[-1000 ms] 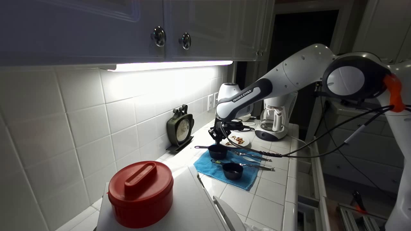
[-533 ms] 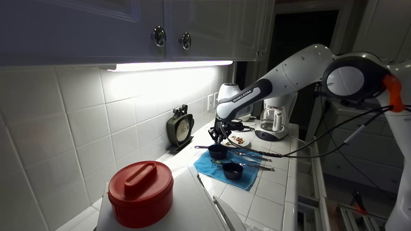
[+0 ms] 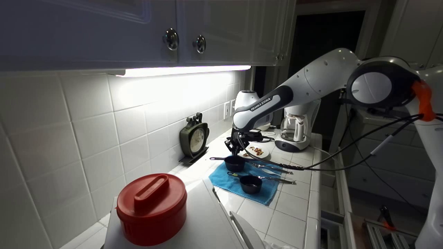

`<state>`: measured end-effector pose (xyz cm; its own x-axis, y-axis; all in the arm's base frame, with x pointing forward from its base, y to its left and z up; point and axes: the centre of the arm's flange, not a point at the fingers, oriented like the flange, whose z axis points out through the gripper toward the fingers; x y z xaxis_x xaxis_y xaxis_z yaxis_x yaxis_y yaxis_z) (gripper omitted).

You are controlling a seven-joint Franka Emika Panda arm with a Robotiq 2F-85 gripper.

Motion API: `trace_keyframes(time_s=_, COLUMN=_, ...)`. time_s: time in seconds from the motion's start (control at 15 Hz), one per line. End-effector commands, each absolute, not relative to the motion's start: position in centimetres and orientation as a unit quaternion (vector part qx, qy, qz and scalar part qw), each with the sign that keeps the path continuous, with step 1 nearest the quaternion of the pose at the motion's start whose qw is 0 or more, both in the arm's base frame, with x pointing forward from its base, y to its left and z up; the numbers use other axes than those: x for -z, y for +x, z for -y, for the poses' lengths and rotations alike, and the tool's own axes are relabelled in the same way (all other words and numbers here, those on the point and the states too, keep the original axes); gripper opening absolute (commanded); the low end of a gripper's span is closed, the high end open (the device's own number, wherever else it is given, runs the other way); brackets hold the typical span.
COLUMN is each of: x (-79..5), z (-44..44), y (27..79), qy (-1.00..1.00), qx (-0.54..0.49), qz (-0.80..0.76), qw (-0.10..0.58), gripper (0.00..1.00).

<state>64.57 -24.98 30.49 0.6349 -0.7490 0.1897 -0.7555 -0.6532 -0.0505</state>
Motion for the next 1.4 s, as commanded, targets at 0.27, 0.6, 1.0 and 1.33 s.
trace_keyframes(time_s=0.27, x=-30.0, z=25.1, y=64.6, qy=0.903, qx=-0.093, qz=0.42, qw=0.019, gripper=0.32)
trace_keyframes(time_s=0.6, x=-29.4, z=25.1, y=64.6, qy=0.904, qx=-0.088, qz=0.419, qw=0.02, gripper=0.13)
trace_keyframes(time_s=1.0, x=-29.8, z=25.3, y=64.5, qy=0.903, qx=-0.091, qz=0.42, qw=0.019, gripper=0.08)
trace_keyframes(time_s=1.33, x=-30.8, z=25.1, y=64.1, qy=0.903, qx=-0.099, qz=0.418, qw=0.014, gripper=0.07)
